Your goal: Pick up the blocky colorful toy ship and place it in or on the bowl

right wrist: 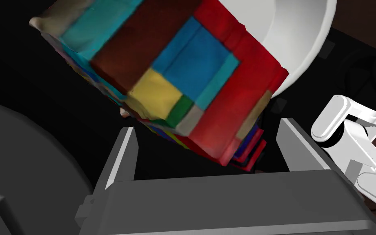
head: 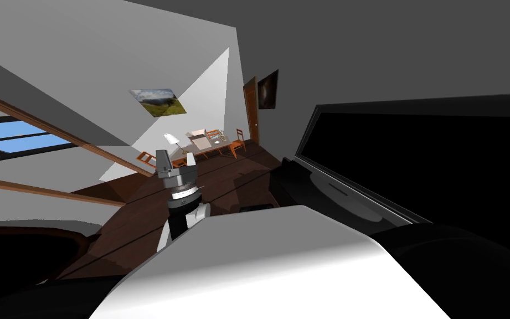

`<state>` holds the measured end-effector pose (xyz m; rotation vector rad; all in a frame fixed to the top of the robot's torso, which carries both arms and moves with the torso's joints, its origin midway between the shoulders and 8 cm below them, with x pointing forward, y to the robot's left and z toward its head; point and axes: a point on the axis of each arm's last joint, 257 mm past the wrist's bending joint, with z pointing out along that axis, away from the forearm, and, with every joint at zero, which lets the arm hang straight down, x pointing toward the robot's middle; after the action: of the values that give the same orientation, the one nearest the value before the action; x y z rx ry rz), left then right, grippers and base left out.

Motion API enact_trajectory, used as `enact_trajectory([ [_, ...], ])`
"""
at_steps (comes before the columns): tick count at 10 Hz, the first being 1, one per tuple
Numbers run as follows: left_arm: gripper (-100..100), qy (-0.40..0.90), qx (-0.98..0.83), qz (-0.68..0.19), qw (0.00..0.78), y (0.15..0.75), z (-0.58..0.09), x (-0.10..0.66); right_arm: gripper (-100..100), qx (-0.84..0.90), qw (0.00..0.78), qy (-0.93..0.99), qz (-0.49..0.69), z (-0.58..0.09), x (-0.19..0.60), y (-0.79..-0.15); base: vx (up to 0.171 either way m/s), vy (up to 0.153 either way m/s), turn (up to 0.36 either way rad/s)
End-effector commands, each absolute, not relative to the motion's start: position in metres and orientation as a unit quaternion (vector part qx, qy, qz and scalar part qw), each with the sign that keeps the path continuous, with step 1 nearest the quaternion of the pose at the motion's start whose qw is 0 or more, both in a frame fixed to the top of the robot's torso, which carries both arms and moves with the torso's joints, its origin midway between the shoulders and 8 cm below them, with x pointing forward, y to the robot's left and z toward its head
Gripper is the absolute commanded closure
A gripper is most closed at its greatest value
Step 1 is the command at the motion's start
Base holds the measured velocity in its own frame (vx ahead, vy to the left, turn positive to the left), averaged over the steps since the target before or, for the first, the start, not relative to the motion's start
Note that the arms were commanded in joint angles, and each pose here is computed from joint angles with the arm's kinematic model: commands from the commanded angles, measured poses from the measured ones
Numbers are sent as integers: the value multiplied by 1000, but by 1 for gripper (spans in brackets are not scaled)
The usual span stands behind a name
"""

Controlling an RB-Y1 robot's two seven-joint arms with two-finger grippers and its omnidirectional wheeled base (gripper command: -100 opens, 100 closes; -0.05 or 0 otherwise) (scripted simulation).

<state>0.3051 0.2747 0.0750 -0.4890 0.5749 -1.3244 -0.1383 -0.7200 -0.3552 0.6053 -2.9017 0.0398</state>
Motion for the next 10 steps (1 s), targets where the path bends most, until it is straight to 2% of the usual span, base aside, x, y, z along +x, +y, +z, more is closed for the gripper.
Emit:
enact_trajectory([
  [1, 0, 260, -222, -600, 723, 275, 75, 305, -100, 200, 96, -975, 11, -356, -150, -720, 7, -7, -44],
  [2, 0, 260, -222, -600, 723, 275, 75, 305, -100, 200, 95, -975, 11, -356, -150, -719, 0, 5, -8],
  [5, 0, 260, -222, -600, 723, 275, 75, 305, -100, 184, 71, -980, -14, -381, -179, -681, 13, -54, 197],
  [10, 0, 260, -222, -600, 723, 275, 75, 305, -100, 153, 85, -984, -18, -371, -234, -664, 6, -44, 88],
])
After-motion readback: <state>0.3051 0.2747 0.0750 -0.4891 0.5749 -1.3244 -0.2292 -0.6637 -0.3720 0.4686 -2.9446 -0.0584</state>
